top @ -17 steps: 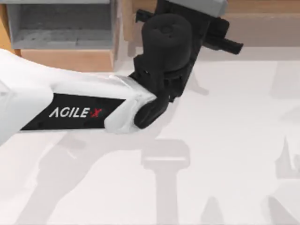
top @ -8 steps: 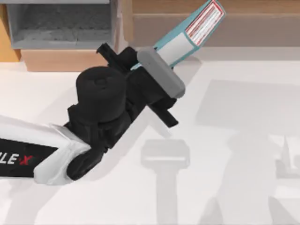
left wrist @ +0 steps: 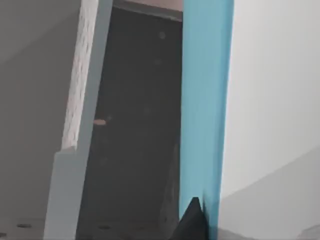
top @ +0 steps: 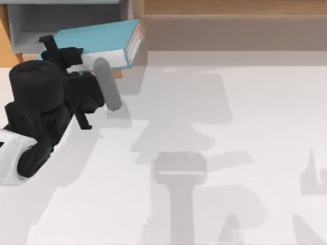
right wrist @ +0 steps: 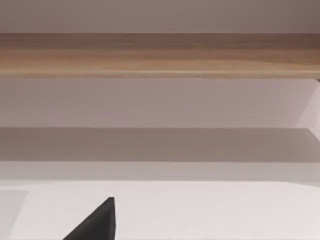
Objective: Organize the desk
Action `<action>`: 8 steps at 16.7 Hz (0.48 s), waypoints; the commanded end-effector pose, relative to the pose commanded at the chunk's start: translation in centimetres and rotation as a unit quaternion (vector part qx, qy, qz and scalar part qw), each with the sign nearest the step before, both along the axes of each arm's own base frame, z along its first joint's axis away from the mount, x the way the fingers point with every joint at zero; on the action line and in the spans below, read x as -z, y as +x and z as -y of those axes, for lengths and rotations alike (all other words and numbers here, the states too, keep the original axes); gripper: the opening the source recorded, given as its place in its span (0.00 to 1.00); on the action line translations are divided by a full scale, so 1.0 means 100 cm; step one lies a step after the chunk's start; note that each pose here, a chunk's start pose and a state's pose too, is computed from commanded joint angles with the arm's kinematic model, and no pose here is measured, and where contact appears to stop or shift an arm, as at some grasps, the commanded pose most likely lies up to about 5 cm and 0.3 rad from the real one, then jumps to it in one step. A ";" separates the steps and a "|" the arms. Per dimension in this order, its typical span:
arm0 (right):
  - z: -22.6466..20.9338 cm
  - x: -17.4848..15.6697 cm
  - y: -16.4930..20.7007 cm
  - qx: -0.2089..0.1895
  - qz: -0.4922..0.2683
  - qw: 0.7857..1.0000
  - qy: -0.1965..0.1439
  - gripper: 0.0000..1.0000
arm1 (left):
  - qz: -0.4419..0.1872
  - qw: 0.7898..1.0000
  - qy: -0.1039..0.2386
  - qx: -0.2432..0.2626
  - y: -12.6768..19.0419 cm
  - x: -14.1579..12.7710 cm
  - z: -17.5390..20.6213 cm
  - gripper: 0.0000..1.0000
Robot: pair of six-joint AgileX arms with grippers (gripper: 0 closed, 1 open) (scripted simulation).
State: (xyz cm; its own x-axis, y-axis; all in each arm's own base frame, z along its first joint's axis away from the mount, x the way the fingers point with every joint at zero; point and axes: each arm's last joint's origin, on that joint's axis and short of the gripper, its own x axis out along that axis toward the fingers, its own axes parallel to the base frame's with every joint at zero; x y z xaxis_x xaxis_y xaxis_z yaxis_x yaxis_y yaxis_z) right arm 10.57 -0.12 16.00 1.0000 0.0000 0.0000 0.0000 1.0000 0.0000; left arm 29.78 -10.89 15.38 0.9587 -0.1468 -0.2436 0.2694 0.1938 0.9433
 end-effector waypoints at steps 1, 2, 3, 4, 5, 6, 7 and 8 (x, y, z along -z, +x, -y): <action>0.000 0.000 0.000 0.000 0.000 1.000 0.000 1.00 | 0.007 0.999 0.030 -0.015 0.010 -0.002 -0.010 0.00; 0.000 0.000 0.000 0.000 0.000 1.000 0.000 1.00 | 0.010 0.998 0.057 -0.027 0.019 -0.004 -0.018 0.00; 0.000 0.000 0.000 0.000 0.000 1.000 0.000 1.00 | 0.010 0.996 0.079 -0.035 0.028 -0.004 -0.025 0.00; 0.000 0.000 0.000 0.000 0.000 1.000 0.000 1.00 | 0.008 0.994 0.097 -0.040 0.035 -0.002 -0.029 0.00; 0.000 0.000 0.000 0.000 0.000 1.000 0.000 1.00 | 0.004 0.993 0.109 -0.042 0.041 0.000 -0.032 0.00; 0.000 0.000 0.000 0.000 0.000 1.000 0.000 1.00 | 0.001 0.992 0.116 -0.042 0.043 0.001 -0.033 0.00; 0.000 0.000 0.000 0.000 0.000 1.000 0.000 1.00 | 0.001 0.992 0.118 -0.042 0.044 0.002 -0.033 0.00; 0.000 0.000 0.000 0.000 0.000 1.000 0.000 1.00 | 0.001 0.992 0.118 -0.042 0.044 0.002 -0.033 0.00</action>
